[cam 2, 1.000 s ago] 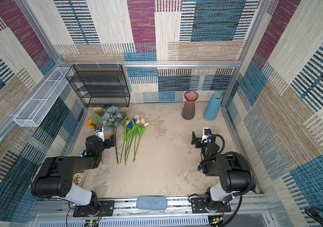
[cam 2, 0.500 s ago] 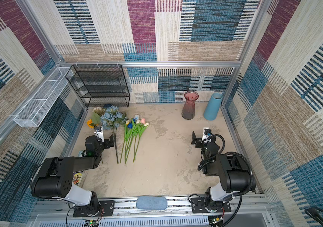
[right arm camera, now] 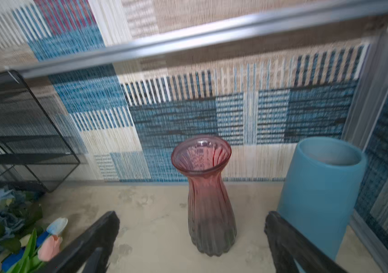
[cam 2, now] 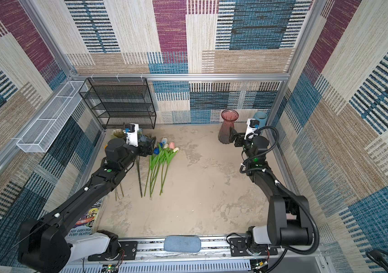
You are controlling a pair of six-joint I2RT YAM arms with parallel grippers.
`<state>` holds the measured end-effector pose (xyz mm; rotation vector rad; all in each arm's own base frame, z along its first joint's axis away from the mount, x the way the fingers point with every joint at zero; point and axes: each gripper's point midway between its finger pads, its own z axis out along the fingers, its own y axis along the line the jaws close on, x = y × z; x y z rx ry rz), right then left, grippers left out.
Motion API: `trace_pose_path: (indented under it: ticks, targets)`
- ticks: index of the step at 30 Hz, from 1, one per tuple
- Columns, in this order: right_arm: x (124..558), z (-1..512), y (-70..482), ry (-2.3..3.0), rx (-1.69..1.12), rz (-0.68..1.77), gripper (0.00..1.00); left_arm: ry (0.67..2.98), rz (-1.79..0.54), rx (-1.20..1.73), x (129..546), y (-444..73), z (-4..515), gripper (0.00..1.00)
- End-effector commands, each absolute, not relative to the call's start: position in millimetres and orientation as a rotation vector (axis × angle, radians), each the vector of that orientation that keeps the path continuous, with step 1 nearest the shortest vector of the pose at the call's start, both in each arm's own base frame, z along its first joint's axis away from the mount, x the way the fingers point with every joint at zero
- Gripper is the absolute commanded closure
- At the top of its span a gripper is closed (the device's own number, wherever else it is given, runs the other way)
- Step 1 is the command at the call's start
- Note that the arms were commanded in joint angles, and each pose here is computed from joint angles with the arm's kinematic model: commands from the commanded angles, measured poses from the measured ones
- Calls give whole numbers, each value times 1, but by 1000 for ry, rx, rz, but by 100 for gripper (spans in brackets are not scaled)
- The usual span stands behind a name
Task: Arrange the flowers into the vase
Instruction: 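Move the left gripper toward the tulips while the right gripper reaches toward the pink vase, then grasp the pink glass vase rim with the right gripper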
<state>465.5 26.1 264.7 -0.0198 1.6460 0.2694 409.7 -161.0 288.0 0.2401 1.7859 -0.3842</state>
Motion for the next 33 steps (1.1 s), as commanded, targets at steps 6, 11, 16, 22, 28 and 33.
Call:
trace_pose_path:
  ticks: [6,11,16,22,28,33]
  targets:
    - [520,206,32,1772,-84,270,0,1900,-463,361,417,-210,246,2]
    - [548,193,26,1755,-64,236,0,1910,-466,357,418,-212,233,2]
    - [573,181,28,1752,-71,225,0,1917,-483,366,414,-213,223,2]
    - [595,180,38,1721,-108,204,0,1921,-493,384,412,-215,218,1]
    - [616,189,42,1669,-102,154,0,1922,-478,393,412,-214,214,1]
    - [632,191,33,1650,-62,100,0,1924,-464,381,409,-210,210,1]
